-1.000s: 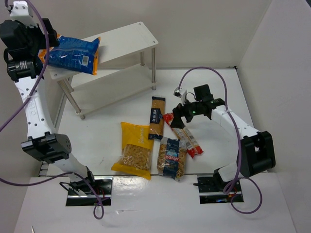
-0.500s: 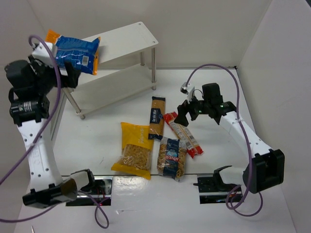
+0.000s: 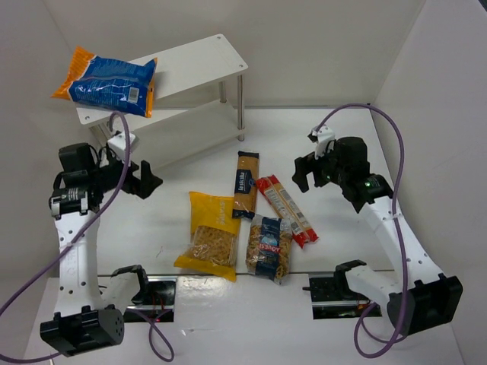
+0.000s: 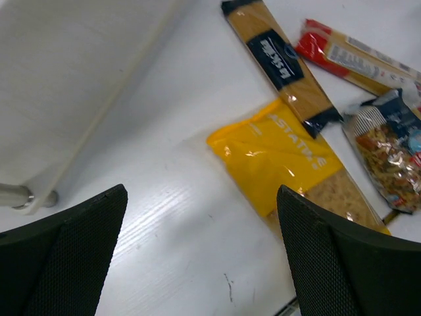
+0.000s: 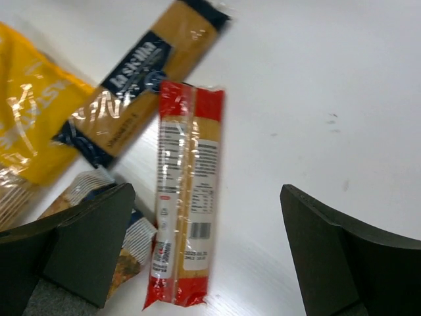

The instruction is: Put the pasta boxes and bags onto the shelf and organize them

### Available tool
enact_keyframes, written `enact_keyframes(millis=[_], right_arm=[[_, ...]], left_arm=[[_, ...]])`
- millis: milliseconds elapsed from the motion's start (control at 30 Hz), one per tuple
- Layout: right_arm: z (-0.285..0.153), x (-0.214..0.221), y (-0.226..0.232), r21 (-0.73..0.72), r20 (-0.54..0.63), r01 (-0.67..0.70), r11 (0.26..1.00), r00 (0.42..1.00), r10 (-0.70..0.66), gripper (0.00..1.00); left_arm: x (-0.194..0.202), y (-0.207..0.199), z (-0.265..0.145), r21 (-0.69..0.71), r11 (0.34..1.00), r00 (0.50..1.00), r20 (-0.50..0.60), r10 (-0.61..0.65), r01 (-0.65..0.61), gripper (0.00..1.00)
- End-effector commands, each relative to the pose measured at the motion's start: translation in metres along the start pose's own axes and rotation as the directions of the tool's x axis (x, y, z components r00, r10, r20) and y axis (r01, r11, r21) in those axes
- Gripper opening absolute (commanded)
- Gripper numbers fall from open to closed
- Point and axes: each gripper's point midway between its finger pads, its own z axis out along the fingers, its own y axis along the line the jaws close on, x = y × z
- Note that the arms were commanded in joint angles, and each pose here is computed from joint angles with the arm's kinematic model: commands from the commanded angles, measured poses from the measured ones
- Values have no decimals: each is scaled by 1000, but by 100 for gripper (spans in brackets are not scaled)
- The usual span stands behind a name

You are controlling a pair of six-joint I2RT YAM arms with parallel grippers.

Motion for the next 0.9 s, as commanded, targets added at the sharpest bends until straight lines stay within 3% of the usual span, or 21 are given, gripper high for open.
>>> enact_keyframes(millis=[0, 133, 267, 433, 867], right_arm=[[-13, 6, -36, 202, 22, -68, 977, 998, 65, 100], [-22, 8, -49, 262, 33, -81, 962, 997, 75, 100], [-20, 11, -53, 269, 24, -87, 959, 996, 83, 100], [-7, 29, -55, 257, -52, -63, 964, 996, 78, 100], [-1, 33, -51, 218, -81, -46, 975, 995, 66, 100]], left_arm=[[10, -27, 5, 138, 988, 998, 13, 61, -62, 100], [38, -39, 26, 230, 973, 997, -73, 17, 0, 100], [58, -26, 39, 154, 987, 984, -176, -24, 51, 100], [62, -22, 42, 144, 988, 980, -196, -33, 62, 100], [63, -22, 43, 146, 988, 980, -199, -16, 46, 100]])
